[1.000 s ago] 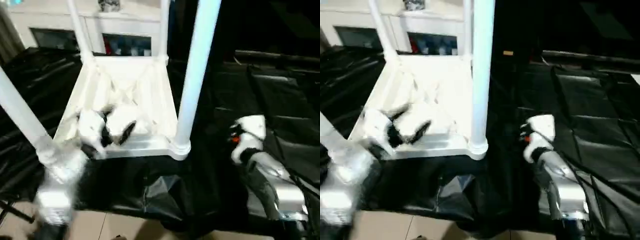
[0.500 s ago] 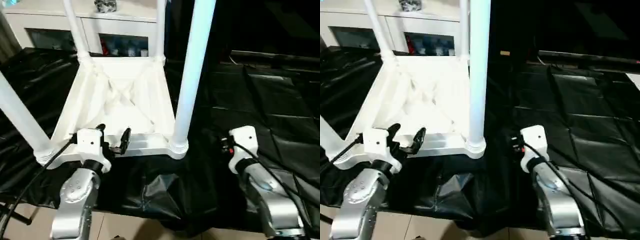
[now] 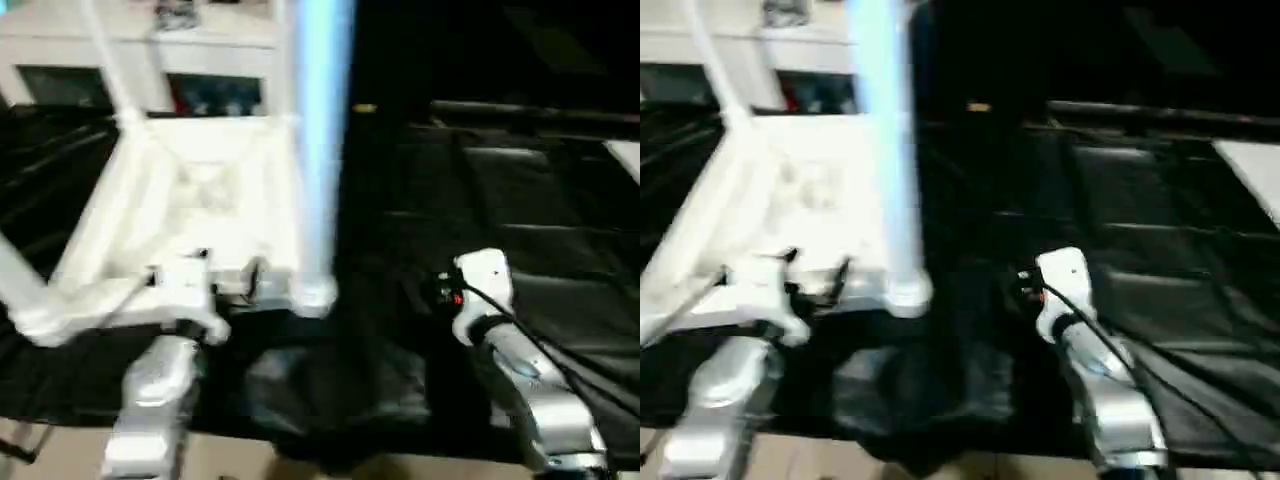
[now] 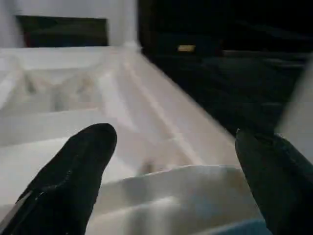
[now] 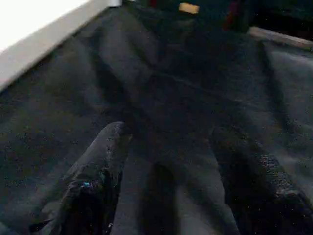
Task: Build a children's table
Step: Rotate leg to tighten
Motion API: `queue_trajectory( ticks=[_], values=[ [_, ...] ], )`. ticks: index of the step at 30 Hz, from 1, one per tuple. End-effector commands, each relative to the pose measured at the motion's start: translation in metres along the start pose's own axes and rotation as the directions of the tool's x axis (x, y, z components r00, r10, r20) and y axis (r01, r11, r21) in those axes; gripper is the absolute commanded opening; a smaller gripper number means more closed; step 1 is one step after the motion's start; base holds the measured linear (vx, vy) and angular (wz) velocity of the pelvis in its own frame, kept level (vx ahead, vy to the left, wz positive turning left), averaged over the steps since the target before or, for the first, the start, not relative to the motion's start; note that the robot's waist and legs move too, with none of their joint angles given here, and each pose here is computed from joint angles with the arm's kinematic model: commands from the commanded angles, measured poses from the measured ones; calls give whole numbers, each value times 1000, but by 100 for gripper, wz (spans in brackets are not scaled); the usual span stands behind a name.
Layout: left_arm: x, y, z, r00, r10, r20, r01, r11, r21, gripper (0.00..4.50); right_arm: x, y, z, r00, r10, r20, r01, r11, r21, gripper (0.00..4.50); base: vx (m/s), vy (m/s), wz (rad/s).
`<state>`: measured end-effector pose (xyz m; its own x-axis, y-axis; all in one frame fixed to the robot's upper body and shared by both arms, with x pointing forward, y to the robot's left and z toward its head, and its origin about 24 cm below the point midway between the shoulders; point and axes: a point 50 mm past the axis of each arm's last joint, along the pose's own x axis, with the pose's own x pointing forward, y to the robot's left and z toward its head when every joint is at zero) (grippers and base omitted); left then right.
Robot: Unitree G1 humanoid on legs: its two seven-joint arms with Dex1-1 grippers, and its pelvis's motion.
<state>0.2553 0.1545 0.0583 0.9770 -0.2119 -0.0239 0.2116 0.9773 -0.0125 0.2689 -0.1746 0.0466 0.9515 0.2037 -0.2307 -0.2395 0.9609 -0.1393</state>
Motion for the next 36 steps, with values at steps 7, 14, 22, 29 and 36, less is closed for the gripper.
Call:
queue_trajectory(
  ticks=[7, 14, 22, 29, 36],
  values=[
    [-7, 15, -2, 995, 95, -28, -91, 990, 108, 446, 4, 7, 6, 999, 31, 27, -31, 999, 25, 295, -90, -16, 5],
    [-8, 15, 1, 998, 66, -5, -65, 993, 95, 446, 5, 12, 5, 998, 52, 26, -53, 999, 12, 295, -30, -81, 5],
    [-11, 14, -3, 998, 60, -23, -58, 993, 100, 446, 3, 13, 2, 998, 51, 19, -52, 999, 7, 295, 2, 49, -7],
    [-14, 13, -5, 998, 63, -20, -61, 994, 93, 446, 4, 7, 1, 1000, 9, 16, -9, 1000, 4, 295, 3, 259, 0],
    [-13, 8, -6, 995, 101, -3, -99, 980, 175, 446, 5, -6, -1, 997, -72, 3, 72, 997, 11, 295, -81, 190, -14]
  ],
)
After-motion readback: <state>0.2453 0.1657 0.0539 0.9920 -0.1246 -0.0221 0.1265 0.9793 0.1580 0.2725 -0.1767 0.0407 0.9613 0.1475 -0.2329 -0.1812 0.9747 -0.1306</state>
